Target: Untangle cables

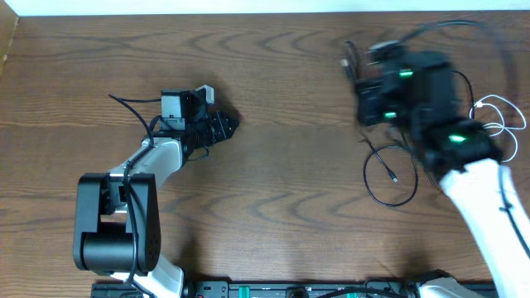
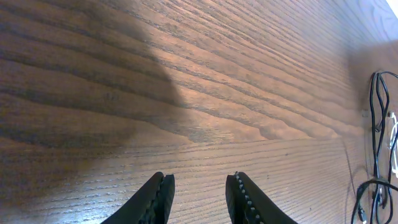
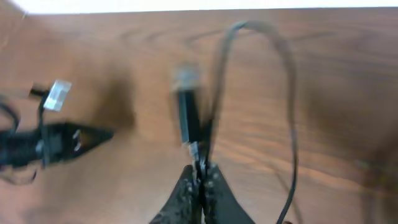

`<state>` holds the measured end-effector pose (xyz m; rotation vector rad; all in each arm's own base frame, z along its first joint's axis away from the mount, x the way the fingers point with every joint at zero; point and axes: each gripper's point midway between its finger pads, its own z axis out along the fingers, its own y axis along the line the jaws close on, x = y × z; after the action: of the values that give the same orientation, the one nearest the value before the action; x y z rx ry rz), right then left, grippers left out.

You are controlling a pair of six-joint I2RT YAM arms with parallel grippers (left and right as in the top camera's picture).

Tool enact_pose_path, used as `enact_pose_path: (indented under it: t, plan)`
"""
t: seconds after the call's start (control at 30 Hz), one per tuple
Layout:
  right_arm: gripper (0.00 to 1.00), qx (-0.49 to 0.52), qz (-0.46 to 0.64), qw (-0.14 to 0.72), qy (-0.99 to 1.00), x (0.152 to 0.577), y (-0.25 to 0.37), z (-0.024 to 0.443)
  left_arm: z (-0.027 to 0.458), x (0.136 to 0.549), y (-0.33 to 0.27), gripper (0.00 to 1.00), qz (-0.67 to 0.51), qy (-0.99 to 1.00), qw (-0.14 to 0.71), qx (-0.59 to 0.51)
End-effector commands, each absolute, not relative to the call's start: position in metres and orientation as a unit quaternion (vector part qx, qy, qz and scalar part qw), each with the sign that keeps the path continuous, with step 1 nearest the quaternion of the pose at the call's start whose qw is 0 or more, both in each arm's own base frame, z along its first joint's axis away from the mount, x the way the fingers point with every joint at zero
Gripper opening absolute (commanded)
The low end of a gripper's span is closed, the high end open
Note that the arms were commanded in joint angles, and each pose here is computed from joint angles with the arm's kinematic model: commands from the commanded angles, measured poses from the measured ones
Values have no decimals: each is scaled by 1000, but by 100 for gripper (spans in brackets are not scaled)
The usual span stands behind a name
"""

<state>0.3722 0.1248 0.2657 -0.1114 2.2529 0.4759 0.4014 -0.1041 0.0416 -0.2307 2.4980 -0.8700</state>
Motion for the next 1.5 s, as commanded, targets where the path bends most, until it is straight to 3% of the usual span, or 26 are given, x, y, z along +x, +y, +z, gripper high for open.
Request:
enact_pose_path:
  t: [0.0, 0.4, 0.97, 1.27, 1.47]
  plan:
    - [1, 25, 210, 403, 890, 373, 89, 276, 44, 399, -107, 34, -325, 911, 240, -78]
    - [1, 200, 104, 288, 931, 340, -47, 209, 44, 399, -107, 34, -325, 911, 240, -78]
    - [1, 272, -85, 189, 940, 305, -126, 146, 44, 399, -107, 34, -325, 911, 240, -78]
    - [1, 292, -168, 182, 924, 317, -164, 128, 43, 399, -107, 34, -325, 912, 239, -78]
    - [1, 356, -184, 145, 905, 304, -197, 99, 43, 399, -107, 34, -325, 912, 239, -78]
